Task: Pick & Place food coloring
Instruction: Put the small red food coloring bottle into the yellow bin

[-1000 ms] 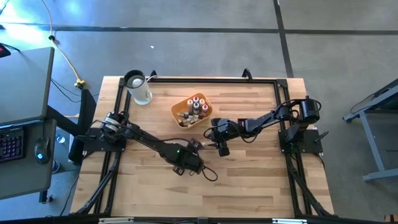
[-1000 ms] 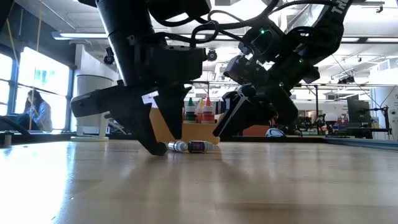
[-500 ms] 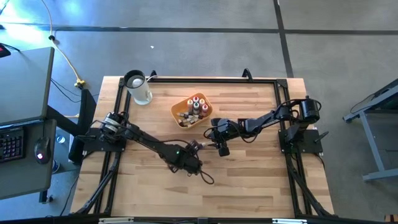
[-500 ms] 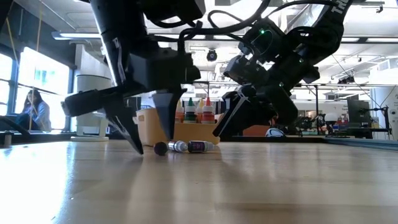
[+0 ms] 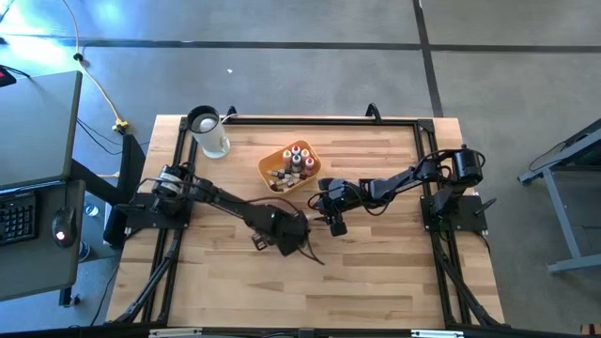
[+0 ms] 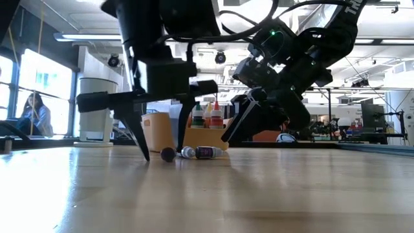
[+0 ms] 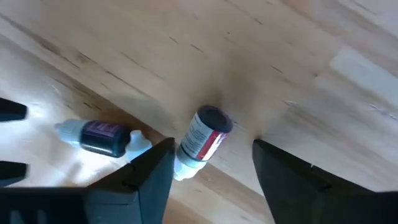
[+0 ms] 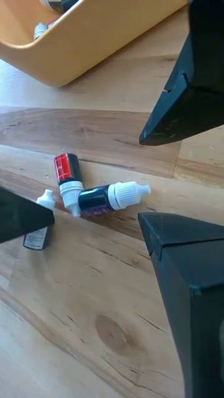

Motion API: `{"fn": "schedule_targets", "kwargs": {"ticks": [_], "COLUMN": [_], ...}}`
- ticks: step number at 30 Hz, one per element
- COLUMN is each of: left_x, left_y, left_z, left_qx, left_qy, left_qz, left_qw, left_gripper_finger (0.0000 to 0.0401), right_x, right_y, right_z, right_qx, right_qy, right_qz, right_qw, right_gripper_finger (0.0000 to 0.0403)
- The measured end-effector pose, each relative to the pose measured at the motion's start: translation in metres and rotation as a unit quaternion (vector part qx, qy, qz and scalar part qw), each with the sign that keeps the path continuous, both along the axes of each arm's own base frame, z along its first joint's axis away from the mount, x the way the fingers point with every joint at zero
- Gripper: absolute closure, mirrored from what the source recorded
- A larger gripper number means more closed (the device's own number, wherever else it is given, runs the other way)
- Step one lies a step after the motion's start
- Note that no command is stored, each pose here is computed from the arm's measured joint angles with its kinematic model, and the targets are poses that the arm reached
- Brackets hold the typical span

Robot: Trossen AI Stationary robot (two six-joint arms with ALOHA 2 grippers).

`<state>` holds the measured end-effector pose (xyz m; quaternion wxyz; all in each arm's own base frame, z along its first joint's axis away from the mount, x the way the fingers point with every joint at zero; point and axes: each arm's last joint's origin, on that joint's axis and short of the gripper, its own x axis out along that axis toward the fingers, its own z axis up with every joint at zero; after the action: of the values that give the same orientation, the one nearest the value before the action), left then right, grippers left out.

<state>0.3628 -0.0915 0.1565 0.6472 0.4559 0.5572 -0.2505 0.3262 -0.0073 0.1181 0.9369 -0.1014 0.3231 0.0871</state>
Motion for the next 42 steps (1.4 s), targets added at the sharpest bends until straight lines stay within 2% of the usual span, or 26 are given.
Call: {"fn": "schedule_targets", "kwargs": {"ticks": [3, 10, 25, 32, 37, 42], "left_x": [0.001, 0.003, 0.003, 0.004, 0.004, 0.004], "left_y": [0.006, 0.014, 0.013, 0.013, 0.013, 0.013], "left_z": [0.000, 0.000, -0.001, -0.001, -0.001, -0.001], "left_qx": [-0.027, -0.035, -0.086, -0.109, -0.113, -0.117], "left_qy": [0.006, 0.006, -0.015, -0.030, -0.033, -0.032], "left_qz": [0.005, 0.035, 0.175, 0.268, 0.280, 0.285], "left_qw": [1.000, 0.999, 0.981, 0.957, 0.953, 0.951], "left_gripper_finger": [0.0205, 0.0248, 0.0255, 0.0255, 0.0261, 0.0299], "right_x": [0.000, 0.000, 0.000, 0.000, 0.000, 0.000], "right_y": [0.000, 0.000, 0.000, 0.000, 0.000, 0.000], "right_z": [0.000, 0.000, 0.000, 0.000, 0.000, 0.000], "right_qx": [0.000, 0.000, 0.000, 0.000, 0.001, 0.001], "right_qy": [0.000, 0.000, 0.000, 0.000, 0.000, 0.000], "right_qz": [0.000, 0.000, 0.000, -0.001, -0.001, -0.001], "right_qw": [1.000, 1.000, 1.000, 1.000, 1.000, 1.000], "right_gripper_finger": [0.0222, 0.0222, 0.0222, 0.0222, 0.0222, 0.0222]}}
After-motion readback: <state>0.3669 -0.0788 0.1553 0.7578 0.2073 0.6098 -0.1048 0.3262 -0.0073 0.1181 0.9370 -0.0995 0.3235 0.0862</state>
